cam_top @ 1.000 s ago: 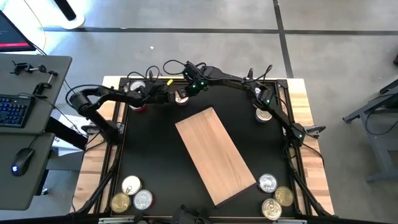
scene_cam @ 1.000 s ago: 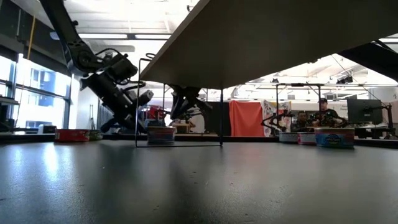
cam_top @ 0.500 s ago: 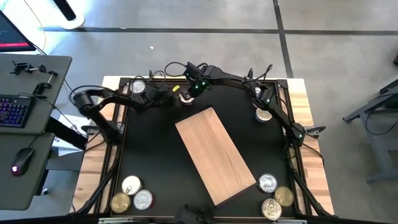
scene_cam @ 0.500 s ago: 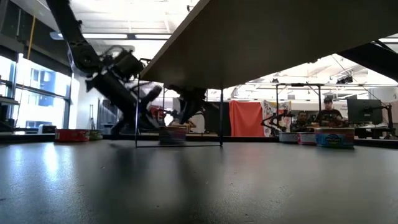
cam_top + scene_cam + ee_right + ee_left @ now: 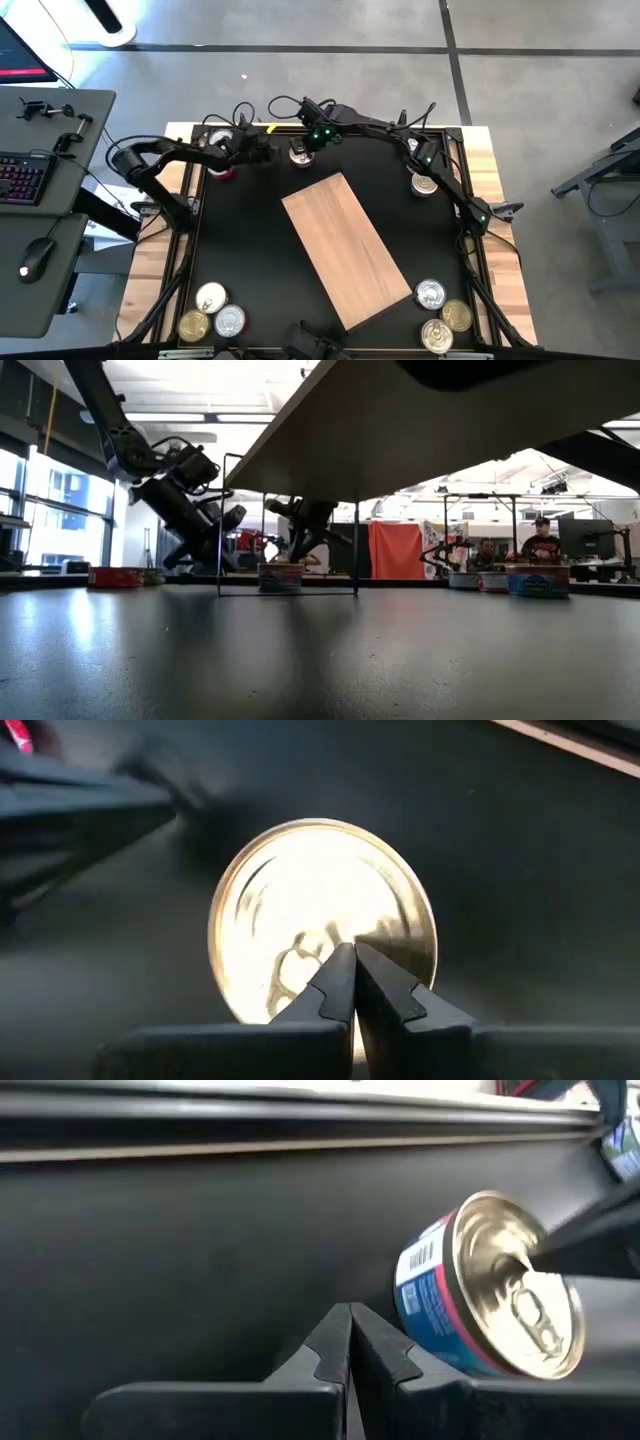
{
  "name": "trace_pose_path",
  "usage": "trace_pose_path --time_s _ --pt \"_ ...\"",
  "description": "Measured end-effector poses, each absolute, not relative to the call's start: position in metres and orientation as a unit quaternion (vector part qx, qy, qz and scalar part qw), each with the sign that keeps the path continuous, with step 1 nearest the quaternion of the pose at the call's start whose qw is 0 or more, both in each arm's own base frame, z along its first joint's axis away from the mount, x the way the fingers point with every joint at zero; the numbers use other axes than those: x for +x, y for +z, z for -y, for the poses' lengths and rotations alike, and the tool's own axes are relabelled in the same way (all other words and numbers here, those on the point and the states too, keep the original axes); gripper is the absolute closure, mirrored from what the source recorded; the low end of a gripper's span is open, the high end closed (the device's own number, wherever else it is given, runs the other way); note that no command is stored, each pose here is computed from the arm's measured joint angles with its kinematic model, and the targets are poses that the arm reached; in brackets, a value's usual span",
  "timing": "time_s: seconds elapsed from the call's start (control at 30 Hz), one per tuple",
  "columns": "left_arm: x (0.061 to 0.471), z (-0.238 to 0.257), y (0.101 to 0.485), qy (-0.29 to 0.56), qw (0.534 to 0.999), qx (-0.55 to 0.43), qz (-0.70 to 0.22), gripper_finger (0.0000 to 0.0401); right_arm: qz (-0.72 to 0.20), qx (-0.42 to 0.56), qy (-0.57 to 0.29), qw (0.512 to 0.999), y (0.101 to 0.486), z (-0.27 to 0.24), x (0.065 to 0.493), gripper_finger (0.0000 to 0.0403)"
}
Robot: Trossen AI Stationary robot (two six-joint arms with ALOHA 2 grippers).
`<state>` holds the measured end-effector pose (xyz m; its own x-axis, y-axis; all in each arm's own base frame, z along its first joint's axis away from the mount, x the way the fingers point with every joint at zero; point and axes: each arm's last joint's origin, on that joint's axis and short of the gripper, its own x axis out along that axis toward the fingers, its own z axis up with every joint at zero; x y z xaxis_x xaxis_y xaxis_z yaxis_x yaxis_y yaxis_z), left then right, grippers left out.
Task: Stack canned seafood by type on shelf
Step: Put the blue tuna can on the shelf
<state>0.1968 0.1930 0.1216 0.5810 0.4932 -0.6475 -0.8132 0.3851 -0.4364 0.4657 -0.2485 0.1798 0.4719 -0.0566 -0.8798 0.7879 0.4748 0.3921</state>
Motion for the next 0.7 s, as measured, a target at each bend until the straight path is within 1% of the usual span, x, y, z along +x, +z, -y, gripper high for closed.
trace_pose_path --time_s 0.17,0.47,0.7 --pt "0.2 -0.19 0.12 0.394 0.808 -0.382 -0.215 0.0401 -0.441 0.413 -0.287 0.743 0.179 0.244 0.466 0.0403" --pt "0.207 -0.183 0.122 0.37 0.819 -0.381 -0.217 0.0401 -0.54 0.37 -0.262 0.709 0.177 0.217 0.458 0.0403" --pt "0.226 -0.161 0.124 0.338 0.837 -0.365 -0.227 0.0401 -0.55 0.347 -0.252 0.716 0.183 0.21 0.458 0.0403"
